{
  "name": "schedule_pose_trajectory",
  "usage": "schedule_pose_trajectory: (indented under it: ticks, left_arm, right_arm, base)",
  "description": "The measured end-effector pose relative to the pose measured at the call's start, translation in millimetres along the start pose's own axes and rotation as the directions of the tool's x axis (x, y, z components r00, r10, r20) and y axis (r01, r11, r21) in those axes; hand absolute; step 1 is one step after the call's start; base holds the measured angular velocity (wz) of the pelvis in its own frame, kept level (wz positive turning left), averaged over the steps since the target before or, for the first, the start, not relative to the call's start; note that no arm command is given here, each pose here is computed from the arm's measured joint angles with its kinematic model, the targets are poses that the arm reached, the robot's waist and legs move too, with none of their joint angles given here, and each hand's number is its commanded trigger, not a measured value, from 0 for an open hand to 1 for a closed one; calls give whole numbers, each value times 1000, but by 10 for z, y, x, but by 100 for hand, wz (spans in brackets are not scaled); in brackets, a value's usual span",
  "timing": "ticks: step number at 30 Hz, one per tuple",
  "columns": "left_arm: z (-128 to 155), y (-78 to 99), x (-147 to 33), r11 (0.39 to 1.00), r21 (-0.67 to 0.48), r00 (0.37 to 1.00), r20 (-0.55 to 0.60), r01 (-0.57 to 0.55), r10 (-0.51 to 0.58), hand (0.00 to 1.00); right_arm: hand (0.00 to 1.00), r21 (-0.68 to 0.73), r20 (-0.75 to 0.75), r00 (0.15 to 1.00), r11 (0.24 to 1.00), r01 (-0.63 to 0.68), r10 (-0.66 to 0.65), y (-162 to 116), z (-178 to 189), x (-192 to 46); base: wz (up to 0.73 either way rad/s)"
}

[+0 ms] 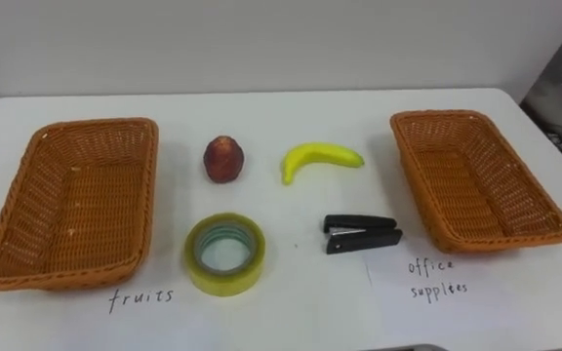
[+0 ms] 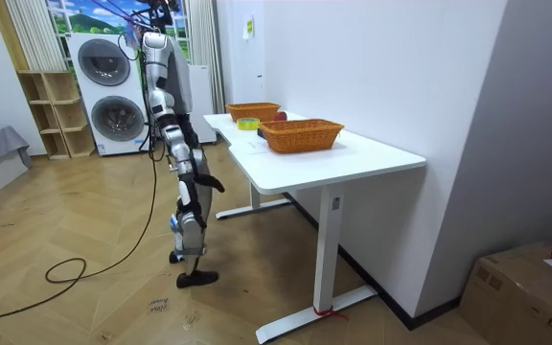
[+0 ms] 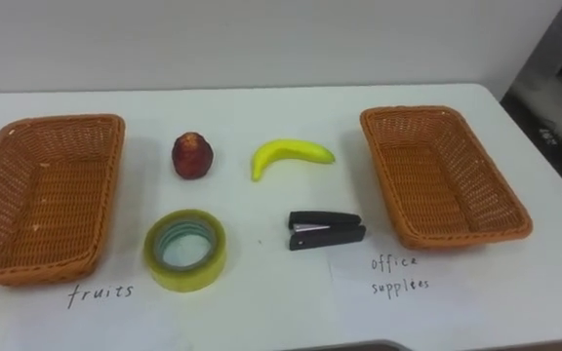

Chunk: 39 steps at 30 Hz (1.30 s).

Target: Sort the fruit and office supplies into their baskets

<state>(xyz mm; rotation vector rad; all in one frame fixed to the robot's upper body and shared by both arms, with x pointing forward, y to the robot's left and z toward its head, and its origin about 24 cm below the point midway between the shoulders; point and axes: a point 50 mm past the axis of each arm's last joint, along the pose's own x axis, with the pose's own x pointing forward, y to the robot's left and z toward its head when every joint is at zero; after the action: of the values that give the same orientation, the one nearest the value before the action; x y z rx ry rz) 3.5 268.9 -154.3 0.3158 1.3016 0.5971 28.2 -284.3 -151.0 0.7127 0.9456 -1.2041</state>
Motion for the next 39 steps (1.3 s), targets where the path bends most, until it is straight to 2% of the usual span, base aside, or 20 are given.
schedule_pose_trajectory:
  ticks: [9,11,15,18,21,31,34,39]
  left_arm:
    - [-2,40,-1,1000,-10,1000,10,-24,24,0]
    - [55,49,-3,1000,-18,999,37,-25,26,0]
    - [68,32,-19,1000,2,998,59,-15,15,0]
    - [59,20,-24,1000,11,998,59,-9,8,0]
    - [53,7,-27,1000,12,998,56,0,-1,0]
    - [14,2,-36,1000,17,999,46,2,-3,0]
    - [10,6,-35,1000,16,999,45,5,-6,0]
    - [51,40,-11,999,34,998,56,6,-8,0]
  right_arm:
    - [0,181,221,967,980,84,-123,159,627,-98]
    - [0,218,270,954,973,70,-129,228,773,-163]
    - [0,203,426,897,979,29,-115,405,1110,-356]
    - [0,202,482,868,979,25,-122,470,1218,-454]
    - [0,178,595,792,983,38,-138,559,1378,-623]
    - [0,186,774,617,982,-6,-143,751,1681,-1070]
    - [0,159,837,537,986,-49,-108,833,1764,-1264]
    - [0,71,939,343,994,-84,-38,948,1959,-1616]
  base:
    - [-4]
    - [-3]
    - [-6]
    - [-3]
    - [-1]
    - [-1]
    - [-1]
    - [0]
